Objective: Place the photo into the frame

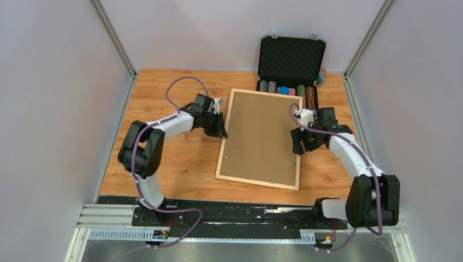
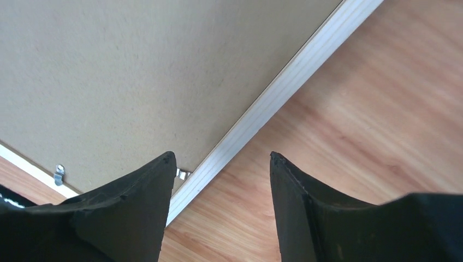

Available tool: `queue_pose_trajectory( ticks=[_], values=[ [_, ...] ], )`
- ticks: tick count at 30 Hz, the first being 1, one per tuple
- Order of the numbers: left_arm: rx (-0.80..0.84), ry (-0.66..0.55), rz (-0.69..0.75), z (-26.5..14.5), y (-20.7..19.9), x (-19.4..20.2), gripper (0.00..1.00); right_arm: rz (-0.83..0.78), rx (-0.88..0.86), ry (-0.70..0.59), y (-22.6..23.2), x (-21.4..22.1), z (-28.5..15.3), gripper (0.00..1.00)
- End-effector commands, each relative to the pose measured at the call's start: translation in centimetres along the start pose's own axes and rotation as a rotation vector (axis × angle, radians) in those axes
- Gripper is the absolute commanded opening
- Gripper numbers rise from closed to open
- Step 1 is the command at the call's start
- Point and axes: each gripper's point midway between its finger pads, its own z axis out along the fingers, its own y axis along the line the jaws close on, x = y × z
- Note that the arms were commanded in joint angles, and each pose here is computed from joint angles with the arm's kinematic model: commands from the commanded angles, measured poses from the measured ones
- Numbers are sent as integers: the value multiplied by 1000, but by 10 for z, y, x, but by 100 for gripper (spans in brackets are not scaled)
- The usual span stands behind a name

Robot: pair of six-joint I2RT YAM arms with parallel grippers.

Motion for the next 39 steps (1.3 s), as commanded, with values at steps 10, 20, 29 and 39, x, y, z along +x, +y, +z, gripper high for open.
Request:
queue_pose_trajectory(
  ticks=[10, 20, 29, 39],
  values=[
    [120, -90, 63, -23, -37, -23, 0, 11, -53, -211, 12, -71, -31, 64],
    [135, -63, 67, -15, -35, -19, 0, -324, -213, -138, 98, -22, -18, 63],
    [131, -71, 100, -13, -33, -21, 0, -525, -207, -11, 135, 19, 4, 61],
    [156, -102, 140, -12, -36, -27, 0, -630, -208, -35, 153, 24, 8, 60]
  ],
)
